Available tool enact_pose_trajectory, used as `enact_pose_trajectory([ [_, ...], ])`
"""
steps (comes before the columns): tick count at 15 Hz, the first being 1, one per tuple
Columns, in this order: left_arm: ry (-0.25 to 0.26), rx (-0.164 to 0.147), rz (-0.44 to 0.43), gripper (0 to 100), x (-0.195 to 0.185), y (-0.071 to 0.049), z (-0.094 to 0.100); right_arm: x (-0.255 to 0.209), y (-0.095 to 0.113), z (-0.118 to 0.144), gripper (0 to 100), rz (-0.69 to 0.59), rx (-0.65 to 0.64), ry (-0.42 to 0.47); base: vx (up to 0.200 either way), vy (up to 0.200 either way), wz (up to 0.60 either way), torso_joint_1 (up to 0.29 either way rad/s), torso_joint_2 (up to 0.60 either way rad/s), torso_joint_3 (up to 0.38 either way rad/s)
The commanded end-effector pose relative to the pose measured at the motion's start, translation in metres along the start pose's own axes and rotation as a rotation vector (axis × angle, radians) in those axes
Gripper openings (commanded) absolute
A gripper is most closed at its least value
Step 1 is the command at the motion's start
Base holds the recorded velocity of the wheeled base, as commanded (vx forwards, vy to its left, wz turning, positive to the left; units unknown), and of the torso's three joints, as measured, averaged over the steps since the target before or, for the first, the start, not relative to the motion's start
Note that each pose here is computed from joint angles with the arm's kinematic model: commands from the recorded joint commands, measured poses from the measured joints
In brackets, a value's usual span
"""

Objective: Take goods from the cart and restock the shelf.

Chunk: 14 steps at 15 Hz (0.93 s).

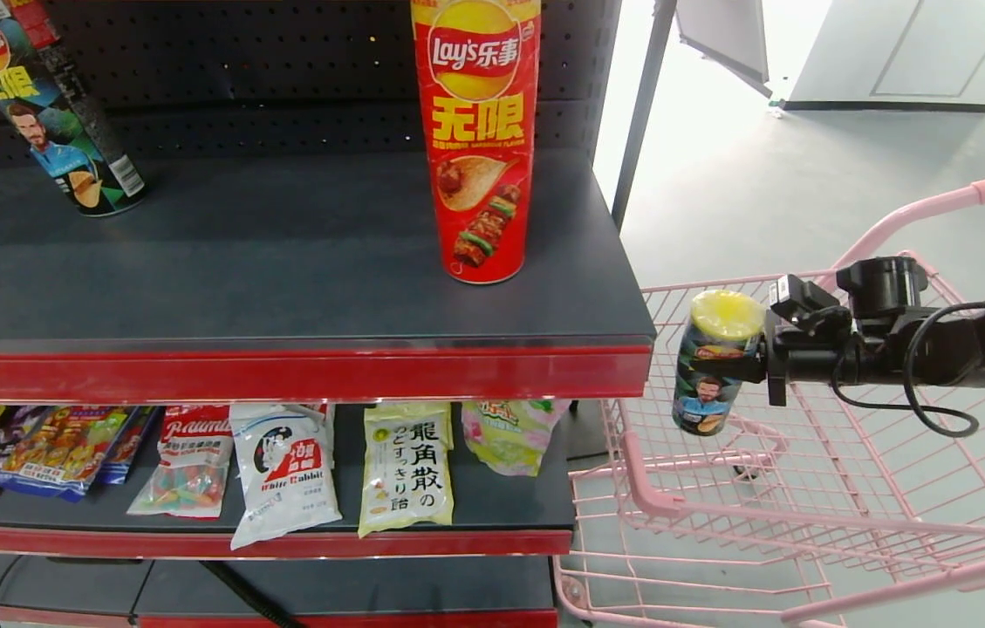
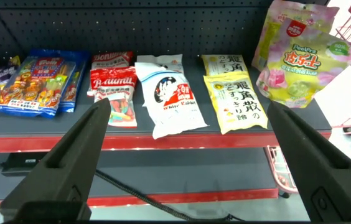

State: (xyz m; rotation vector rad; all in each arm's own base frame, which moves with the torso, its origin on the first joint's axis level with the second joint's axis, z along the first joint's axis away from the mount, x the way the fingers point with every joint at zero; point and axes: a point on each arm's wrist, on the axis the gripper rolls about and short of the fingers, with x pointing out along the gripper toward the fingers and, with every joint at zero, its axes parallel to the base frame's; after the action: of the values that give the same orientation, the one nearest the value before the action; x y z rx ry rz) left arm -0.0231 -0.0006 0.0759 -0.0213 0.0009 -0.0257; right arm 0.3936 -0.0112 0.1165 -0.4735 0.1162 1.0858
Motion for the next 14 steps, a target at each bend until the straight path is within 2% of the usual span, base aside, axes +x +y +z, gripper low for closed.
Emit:
enact_pose_trajectory([
  [1,0.001,0.000,0.000,100,0.000,0.000,0.000,-0.030,0.010,0.046,0,-0.047,-0.030,-0.036,0.000,0.000,0.00,0.000,0.00,0.000],
  [4,0.001,0.000,0.000,100,0.000,0.000,0.000,-0.079,0.039,0.091,0,-0.129,-0.031,-0.058,0.000,0.000,0.00,0.000,0.00,0.000],
  [5,0.001,0.000,0.000,100,0.000,0.000,0.000,-0.083,0.046,0.095,0,-0.129,-0.016,-0.057,0.000,0.000,0.00,0.000,0.00,0.000],
  [8,0.001,0.000,0.000,100,0.000,0.000,0.000,-0.119,0.120,0.129,0,-0.199,0.148,-0.053,0.000,0.000,0.00,0.000,0.00,0.000],
  [9,0.001,0.000,0.000,100,0.000,0.000,0.000,-0.127,0.145,0.146,0,-0.229,0.209,-0.075,0.000,0.000,0.00,0.000,0.00,0.000],
  [10,0.001,0.000,0.000,100,0.000,0.000,0.000,-0.130,0.157,0.158,0,-0.218,0.246,-0.110,0.000,0.000,0.00,0.000,0.00,0.000],
  [11,0.001,0.000,0.000,100,0.000,0.000,0.000,-0.133,0.182,0.177,0,-0.183,0.295,-0.167,0.000,0.000,0.00,0.000,0.00,0.000],
  [13,0.001,0.000,0.000,100,0.000,0.000,0.000,-0.128,0.210,0.175,0,-0.145,0.251,-0.158,0.000,0.000,0.00,0.000,0.00,0.000],
  [14,0.001,0.000,0.000,100,0.000,0.000,0.000,-0.123,0.215,0.175,0,-0.132,0.188,-0.144,0.000,0.000,0.00,0.000,0.00,0.000],
])
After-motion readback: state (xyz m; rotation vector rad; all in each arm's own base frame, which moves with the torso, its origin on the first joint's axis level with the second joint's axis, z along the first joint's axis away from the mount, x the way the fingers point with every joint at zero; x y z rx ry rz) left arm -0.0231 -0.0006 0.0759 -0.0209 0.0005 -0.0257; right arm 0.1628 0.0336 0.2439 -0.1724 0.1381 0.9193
